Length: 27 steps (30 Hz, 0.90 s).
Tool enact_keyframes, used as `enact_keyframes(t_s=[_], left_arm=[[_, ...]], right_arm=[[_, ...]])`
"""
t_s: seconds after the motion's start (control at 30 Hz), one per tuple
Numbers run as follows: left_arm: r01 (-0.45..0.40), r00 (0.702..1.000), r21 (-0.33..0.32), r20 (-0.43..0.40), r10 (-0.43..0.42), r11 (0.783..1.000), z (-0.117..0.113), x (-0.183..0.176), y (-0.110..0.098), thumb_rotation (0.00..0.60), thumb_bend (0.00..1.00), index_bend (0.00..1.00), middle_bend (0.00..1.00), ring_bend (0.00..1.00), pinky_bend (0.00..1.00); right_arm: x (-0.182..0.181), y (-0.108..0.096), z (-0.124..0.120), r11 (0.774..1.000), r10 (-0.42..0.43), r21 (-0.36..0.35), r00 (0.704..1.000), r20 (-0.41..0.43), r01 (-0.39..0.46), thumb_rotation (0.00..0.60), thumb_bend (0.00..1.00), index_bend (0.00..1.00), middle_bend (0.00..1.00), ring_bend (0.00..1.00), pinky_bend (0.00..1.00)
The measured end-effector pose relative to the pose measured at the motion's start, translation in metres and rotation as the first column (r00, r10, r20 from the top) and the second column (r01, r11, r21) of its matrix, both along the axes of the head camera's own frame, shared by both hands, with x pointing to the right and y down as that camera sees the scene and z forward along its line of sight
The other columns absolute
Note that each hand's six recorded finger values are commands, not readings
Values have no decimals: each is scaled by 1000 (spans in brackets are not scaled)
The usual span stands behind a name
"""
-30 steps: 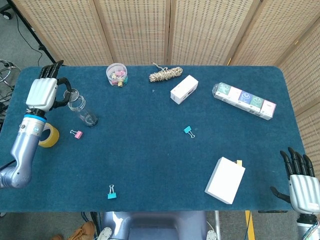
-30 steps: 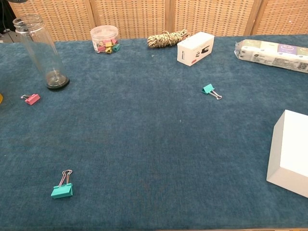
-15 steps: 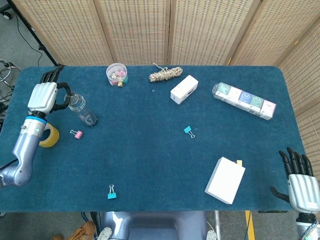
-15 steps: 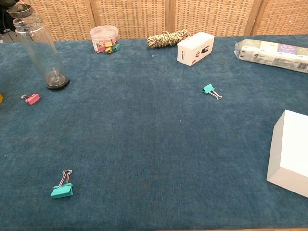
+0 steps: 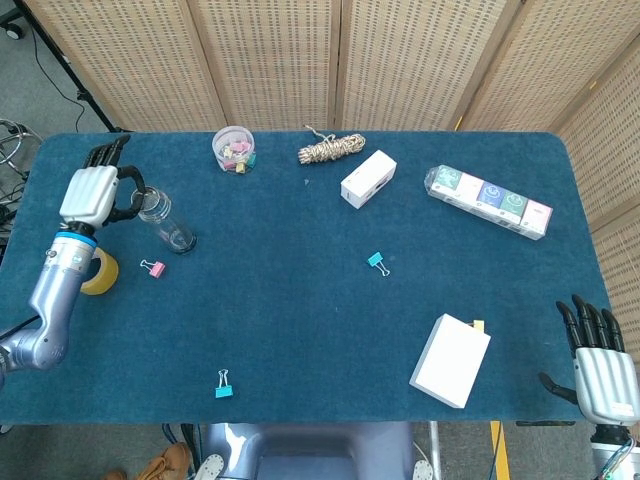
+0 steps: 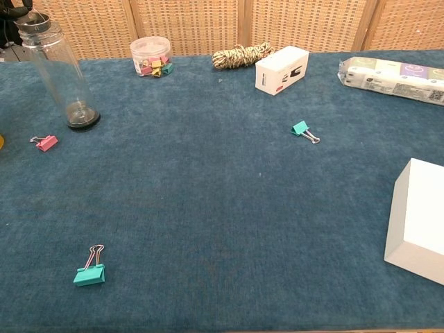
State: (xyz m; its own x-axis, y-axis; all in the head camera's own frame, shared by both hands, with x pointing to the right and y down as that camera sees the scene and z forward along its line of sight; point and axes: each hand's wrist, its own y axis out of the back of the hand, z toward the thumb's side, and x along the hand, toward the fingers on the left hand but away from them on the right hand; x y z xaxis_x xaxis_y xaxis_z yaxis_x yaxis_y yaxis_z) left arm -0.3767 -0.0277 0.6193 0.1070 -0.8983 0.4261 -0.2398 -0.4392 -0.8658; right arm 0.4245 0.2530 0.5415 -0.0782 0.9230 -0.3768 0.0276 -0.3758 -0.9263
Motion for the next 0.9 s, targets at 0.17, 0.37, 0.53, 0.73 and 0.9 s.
enact_keyframes(t_s=[0.17,0.37,0.53,0.73,0.9], left_arm=[[-1,1000,-1,-13,1,1000,2,3,-1,600,494,675,0,0,0],[-4,1000,-3,-14,4,1000,3,5,-2,600,494,674,0,0,0],[-2,1000,-14,-16,2,1000,7,6,0,600,494,674,0,0,0],[2,999,-19,-33,-2,1000,7,8,0,600,494,675,0,0,0],[2,999,-16,-32,-3,1000,5,7,1,600,493,674,0,0,0]], right_arm=[[0,0,0,1000,0,-1,1000,-2,0,600,0,0,0,0,0],[1,0,1,1000,3,-2,1000,-4,-3,600,0,0,0,0,0],[2,-1,0,1000,4,1,1000,-4,-4,600,0,0,0,0,0],[3,-1,-2,1000,6,5,1000,-5,-6,600,0,0,0,0,0],[3,-1,-2,1000,6,4,1000,-4,-6,600,0,0,0,0,0]])
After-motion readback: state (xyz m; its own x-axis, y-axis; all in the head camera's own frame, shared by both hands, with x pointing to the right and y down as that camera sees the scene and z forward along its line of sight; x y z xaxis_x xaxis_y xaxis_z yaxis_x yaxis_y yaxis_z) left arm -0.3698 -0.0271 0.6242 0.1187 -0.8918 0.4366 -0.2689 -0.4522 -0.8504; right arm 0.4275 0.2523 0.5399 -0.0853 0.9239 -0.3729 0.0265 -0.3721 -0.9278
